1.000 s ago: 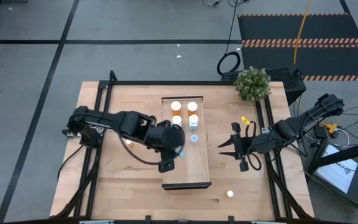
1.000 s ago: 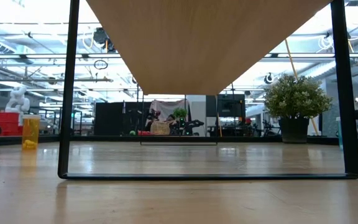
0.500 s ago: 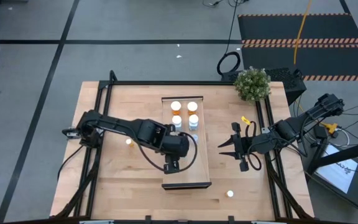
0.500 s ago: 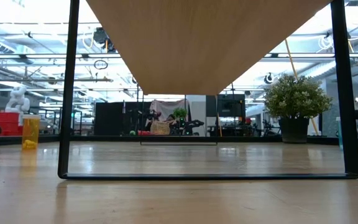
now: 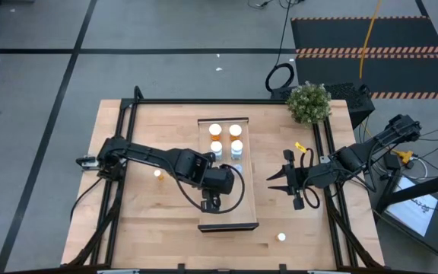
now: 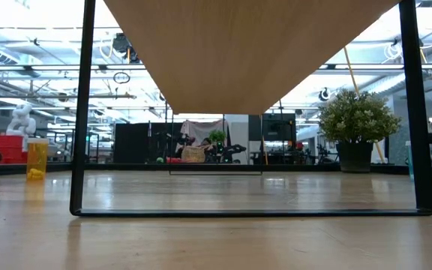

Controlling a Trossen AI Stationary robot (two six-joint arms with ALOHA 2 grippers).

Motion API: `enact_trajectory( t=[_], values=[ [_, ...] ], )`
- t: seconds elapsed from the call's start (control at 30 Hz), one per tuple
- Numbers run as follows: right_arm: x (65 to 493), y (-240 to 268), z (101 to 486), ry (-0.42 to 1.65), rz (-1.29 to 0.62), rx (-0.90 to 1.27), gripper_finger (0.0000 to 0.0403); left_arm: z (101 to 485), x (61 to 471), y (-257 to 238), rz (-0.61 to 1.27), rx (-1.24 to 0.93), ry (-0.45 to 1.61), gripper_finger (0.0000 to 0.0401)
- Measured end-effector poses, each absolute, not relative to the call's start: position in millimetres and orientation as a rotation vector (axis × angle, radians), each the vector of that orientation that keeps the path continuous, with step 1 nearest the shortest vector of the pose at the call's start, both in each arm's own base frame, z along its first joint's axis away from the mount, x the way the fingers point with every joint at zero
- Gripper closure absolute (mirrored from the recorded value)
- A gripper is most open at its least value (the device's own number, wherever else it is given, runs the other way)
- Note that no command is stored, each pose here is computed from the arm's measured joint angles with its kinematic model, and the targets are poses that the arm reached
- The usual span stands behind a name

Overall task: Pick and place medicine bottles onto shelf by color
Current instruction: Put the bottom blue pill bottle on the shelf

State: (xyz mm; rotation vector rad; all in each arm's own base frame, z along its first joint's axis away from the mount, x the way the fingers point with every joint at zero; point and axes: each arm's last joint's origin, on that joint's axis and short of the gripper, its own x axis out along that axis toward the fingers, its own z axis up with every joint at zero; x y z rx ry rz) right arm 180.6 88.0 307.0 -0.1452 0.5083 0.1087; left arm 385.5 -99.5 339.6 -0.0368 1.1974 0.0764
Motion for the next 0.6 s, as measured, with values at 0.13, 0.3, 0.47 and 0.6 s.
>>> enact_trajectory(
  t=[0.13, 0.3, 0.47, 0.6],
  values=[
    [180.6, 88.0, 307.0, 0.508, 0.109, -0.145, 0.0298, 340.1, 385.1, -99.4, 0.072, -0.031, 1.197, 0.0276],
    [180.6, 88.0, 307.0, 0.509, 0.109, -0.145, 0.0298, 340.0, 385.2, -99.4, 0.075, -0.034, 1.197, 0.0246],
    [180.6, 88.0, 307.0, 0.509, 0.109, -0.145, 0.0298, 340.0, 385.3, -99.1, 0.084, -0.028, 1.193, 0.021],
    [180.6, 88.0, 307.0, 0.508, 0.109, -0.145, 0.0298, 340.1, 385.3, -99.1, 0.085, -0.028, 1.193, 0.0198]
  ],
)
